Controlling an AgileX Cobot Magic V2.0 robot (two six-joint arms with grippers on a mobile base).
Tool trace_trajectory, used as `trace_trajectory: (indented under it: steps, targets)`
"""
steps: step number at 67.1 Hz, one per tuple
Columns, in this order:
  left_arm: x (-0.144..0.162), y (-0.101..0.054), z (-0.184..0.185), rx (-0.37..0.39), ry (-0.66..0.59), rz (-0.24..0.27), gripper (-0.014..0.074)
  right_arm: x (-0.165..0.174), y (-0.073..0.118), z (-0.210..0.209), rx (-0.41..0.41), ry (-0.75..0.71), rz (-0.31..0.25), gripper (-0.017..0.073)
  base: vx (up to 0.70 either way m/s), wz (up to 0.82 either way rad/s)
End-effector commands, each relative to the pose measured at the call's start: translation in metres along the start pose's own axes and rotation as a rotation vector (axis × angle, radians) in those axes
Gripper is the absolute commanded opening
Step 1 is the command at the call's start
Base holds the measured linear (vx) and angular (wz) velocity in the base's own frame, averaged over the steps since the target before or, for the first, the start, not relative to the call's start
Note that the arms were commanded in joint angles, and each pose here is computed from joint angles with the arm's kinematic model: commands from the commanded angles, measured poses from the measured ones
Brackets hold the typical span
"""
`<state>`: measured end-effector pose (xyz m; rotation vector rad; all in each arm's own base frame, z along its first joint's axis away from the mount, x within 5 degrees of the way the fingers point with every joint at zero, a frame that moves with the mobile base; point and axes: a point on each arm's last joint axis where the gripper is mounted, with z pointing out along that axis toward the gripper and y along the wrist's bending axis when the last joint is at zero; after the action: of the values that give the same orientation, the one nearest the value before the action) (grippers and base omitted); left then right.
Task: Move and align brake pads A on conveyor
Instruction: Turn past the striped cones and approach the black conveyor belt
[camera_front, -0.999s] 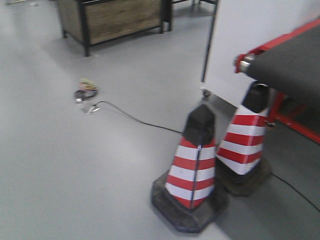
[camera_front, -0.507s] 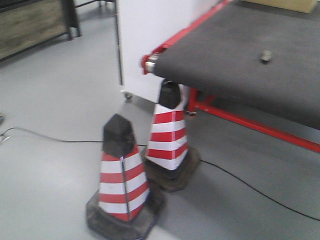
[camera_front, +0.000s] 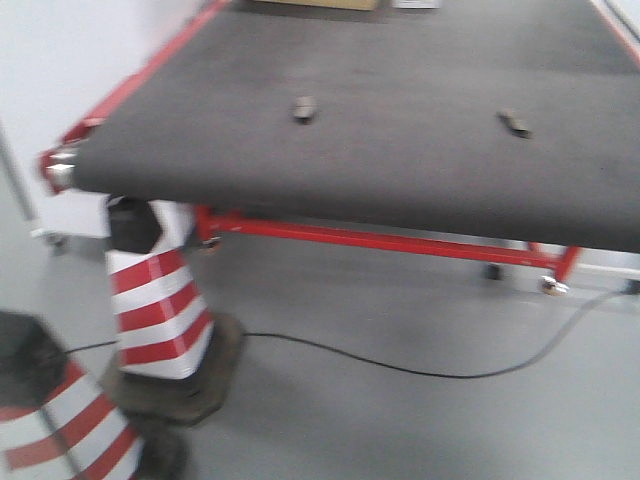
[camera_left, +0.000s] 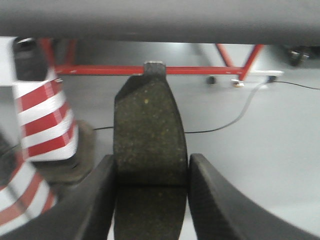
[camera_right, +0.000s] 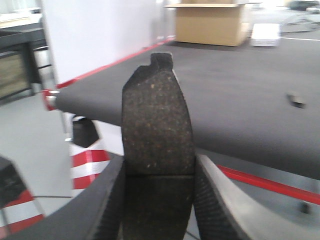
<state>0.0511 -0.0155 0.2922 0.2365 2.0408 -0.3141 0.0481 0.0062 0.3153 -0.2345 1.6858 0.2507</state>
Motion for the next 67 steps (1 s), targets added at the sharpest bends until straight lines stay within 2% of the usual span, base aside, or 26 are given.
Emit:
trace_trajectory:
  steps: [1, 26, 67]
  targets:
    - [-0.0148, -0.0032, -0.0047, 0.031, -0.102, -0.004, -0.0006, -0.0162, 0.0022, -0.0021, -0.020, -0.104, -0.028, -0.0004, 0.12, -0.65]
    - [-0.0149, -0.0032, -0.0047, 0.030, -0.102, -0.003, -0.0006, -0.0162, 0.0022, -0.0021, -0.020, -0.104, -0.028, -0.0004, 0.11, -0.44]
    - [-0.0149, -0.0032, -0.0047, 0.030, -0.102, -0.003, -0.0006, -0.0162, 0.0022, -0.0021, -0.020, -0.104, -0.028, -0.0004, 0.22, -0.05]
